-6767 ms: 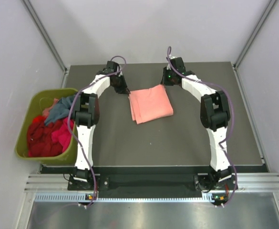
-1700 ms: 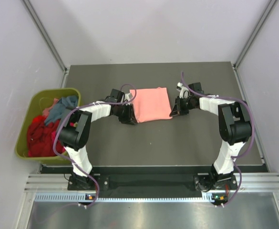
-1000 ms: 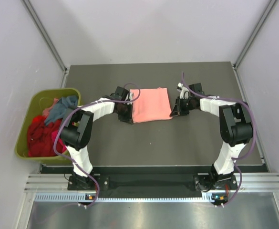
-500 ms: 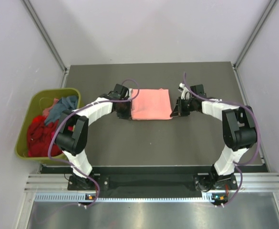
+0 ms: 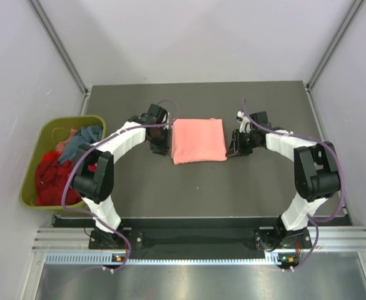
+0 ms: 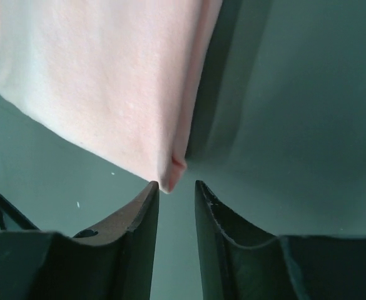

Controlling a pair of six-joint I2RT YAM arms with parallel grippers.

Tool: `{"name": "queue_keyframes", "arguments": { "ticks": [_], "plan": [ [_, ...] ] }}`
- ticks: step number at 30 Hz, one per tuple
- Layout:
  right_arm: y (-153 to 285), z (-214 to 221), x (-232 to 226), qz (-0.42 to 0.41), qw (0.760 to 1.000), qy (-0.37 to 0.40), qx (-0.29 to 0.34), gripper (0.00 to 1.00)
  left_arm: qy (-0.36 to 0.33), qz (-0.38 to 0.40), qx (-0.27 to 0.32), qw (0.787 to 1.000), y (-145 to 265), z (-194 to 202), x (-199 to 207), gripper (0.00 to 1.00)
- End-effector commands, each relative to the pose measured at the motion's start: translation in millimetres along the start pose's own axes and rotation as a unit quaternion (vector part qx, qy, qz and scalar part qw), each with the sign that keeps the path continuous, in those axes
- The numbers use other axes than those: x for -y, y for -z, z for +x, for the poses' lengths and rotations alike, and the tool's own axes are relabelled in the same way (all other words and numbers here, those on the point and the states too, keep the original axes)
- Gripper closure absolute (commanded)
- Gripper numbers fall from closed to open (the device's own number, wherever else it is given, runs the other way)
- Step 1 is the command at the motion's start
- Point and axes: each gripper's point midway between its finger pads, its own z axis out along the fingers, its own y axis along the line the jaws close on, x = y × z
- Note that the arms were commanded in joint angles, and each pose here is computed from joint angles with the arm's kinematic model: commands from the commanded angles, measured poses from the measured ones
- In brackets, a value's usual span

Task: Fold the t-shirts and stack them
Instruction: Fold the tshirt

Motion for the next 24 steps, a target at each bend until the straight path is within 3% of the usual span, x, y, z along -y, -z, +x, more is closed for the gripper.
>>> {"name": "queue_keyframes", "arguments": {
  "ticks": [1, 5, 9, 17, 21, 24],
  "plan": [
    [37, -50, -23, 0.012, 0.997, 0.032, 0.069, 0.71, -0.019, 0.027, 0.076, 0.997, 38, -55, 25, 0.71],
    [39, -77, -43, -0.028, 0.995, 0.048, 0.085, 0.88, -0.017, 0.111, 0.091, 0.990, 32, -79, 60, 0.74],
    [22, -111, -45, -0.043, 0.993, 0.066, 0.093, 0.91, -0.015, 0.135, 0.093, 0.986, 10, -93, 70, 0.75],
    [-39, -161, -31, -0.072, 0.990, 0.086, 0.083, 0.91, -0.004, 0.052, 0.065, 0.997, -52, -96, 28, 0.75],
    [-66, -184, -8, -0.050, 0.991, 0.080, 0.092, 0.92, 0.000, -0.016, 0.064, 0.998, -62, -100, 3, 0.75],
    [-73, -198, -2, -0.050, 0.992, 0.069, 0.098, 0.92, -0.003, -0.026, 0.062, 0.998, -56, -104, 2, 0.75]
  ]
}}
